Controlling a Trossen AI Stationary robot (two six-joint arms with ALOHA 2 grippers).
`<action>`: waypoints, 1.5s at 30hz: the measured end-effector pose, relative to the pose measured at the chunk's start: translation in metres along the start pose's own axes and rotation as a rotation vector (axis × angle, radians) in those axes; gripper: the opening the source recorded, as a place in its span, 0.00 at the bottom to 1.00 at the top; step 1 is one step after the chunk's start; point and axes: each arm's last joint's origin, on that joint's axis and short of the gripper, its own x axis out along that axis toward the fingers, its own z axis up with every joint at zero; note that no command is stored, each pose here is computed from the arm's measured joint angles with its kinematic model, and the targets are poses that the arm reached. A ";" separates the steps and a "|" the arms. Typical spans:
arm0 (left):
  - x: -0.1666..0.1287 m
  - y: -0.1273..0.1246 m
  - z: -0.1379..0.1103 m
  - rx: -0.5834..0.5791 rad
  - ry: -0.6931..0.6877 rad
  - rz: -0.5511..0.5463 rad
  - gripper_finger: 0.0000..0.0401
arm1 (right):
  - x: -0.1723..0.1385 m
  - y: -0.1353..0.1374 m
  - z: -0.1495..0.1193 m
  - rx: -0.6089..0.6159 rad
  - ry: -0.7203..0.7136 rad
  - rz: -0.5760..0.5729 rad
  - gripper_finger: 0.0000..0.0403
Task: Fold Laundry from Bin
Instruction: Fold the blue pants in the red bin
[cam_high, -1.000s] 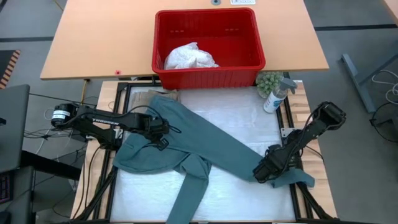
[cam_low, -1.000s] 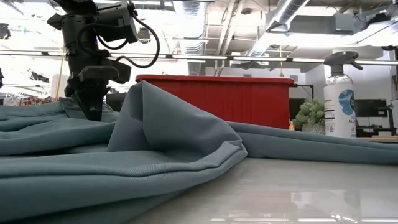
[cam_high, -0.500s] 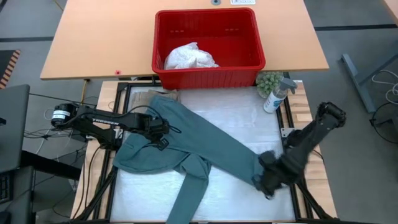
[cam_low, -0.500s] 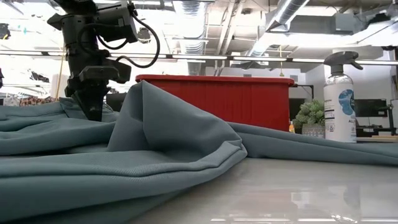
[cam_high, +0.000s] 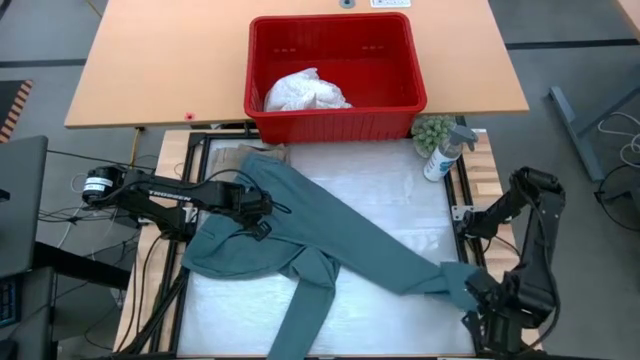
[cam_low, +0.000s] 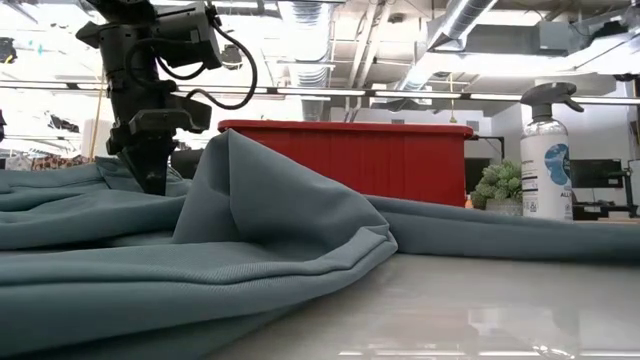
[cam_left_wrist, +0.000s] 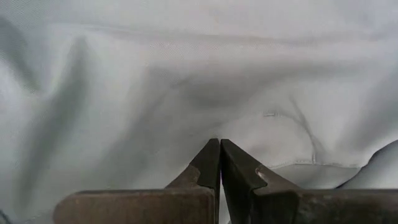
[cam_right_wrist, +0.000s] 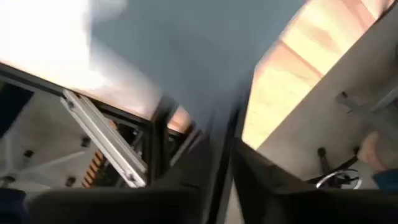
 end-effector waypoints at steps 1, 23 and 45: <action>0.000 0.000 0.000 0.000 0.000 0.000 0.00 | 0.000 -0.001 0.000 -0.001 0.002 -0.010 0.31; 0.001 0.004 0.007 -0.036 -0.026 -0.011 0.00 | 0.008 0.047 0.149 0.365 -0.233 -0.127 0.63; 0.003 0.003 0.009 -0.020 -0.035 -0.025 0.00 | 0.117 0.014 0.172 0.562 -0.091 -0.043 0.61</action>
